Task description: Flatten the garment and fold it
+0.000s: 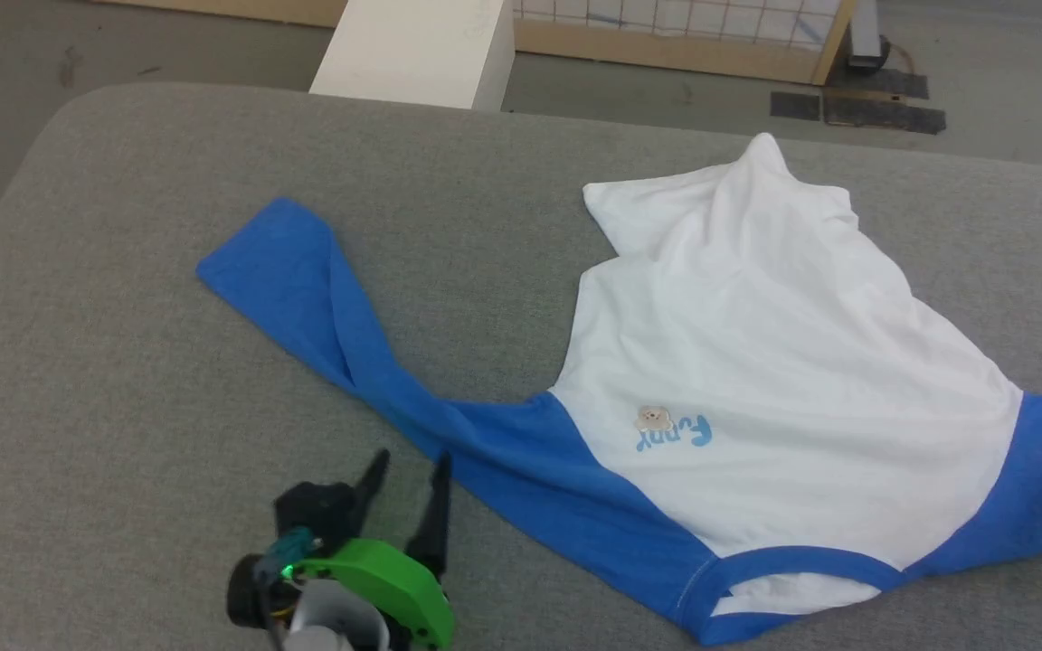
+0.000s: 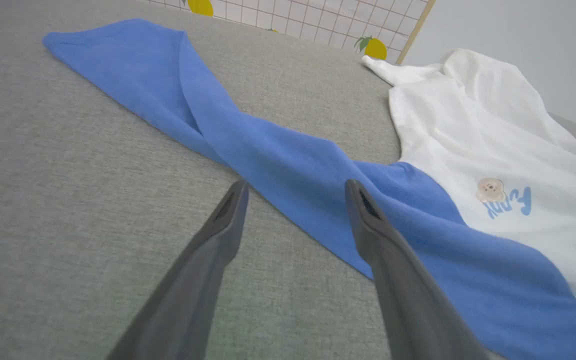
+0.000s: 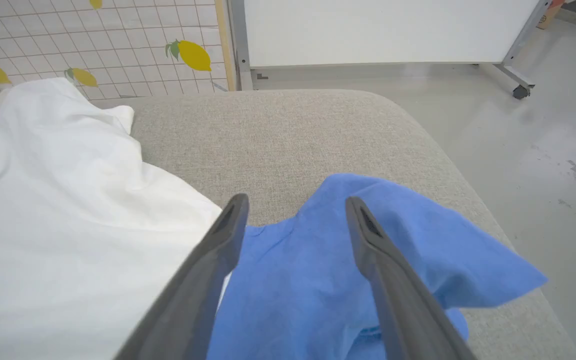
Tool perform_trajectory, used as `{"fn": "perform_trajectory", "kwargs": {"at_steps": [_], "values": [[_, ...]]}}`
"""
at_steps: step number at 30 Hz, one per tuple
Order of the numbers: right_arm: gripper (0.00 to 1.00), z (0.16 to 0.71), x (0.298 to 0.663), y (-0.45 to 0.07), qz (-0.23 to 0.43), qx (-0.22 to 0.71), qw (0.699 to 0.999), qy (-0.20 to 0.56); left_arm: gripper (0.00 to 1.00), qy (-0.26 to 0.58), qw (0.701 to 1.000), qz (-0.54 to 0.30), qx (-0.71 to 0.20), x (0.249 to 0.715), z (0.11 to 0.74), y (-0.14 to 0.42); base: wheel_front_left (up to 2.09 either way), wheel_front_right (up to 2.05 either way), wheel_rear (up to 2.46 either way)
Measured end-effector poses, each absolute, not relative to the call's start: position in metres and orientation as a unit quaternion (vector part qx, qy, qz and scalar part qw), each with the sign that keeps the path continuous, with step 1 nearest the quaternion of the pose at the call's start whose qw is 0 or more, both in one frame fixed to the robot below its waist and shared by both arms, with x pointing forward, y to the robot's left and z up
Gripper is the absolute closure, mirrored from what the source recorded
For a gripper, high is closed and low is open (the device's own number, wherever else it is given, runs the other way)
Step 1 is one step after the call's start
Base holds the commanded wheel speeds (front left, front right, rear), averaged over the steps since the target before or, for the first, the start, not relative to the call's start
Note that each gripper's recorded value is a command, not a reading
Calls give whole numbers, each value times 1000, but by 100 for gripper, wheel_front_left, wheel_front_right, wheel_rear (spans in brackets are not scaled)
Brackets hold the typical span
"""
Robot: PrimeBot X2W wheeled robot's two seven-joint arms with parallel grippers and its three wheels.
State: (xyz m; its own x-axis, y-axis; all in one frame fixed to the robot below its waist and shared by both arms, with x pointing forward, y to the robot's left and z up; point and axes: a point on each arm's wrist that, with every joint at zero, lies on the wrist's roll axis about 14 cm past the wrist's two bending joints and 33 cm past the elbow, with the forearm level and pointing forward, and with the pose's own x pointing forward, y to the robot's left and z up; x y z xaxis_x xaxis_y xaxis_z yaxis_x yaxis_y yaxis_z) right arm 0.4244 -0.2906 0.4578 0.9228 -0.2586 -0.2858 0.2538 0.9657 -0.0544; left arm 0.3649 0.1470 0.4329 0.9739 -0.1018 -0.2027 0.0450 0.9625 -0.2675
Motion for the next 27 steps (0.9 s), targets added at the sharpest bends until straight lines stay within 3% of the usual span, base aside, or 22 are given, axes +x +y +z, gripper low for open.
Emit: {"fn": "perform_trajectory", "kwargs": {"at_steps": [6,13,24,25,26,27], "values": [[0,471,402,-263,-89,10,991,99,0,215,961,-98,-146,351,405,106,0,0,0],[0,463,370,-256,-80,53,990,105,0,307,930,-143,-144,339,390,72,0,0,0],[0,470,353,-246,-69,80,991,87,0,350,909,-189,-125,334,388,40,0,0,0],[0,470,352,-246,-68,81,991,86,9,350,908,-192,-124,334,388,38,0,0,0],[0,470,351,-245,-68,81,991,87,63,346,910,-195,-123,335,389,36,0,0,0],[0,469,350,-244,-66,81,991,88,86,341,912,-196,-120,337,390,35,0,0,0]]}}
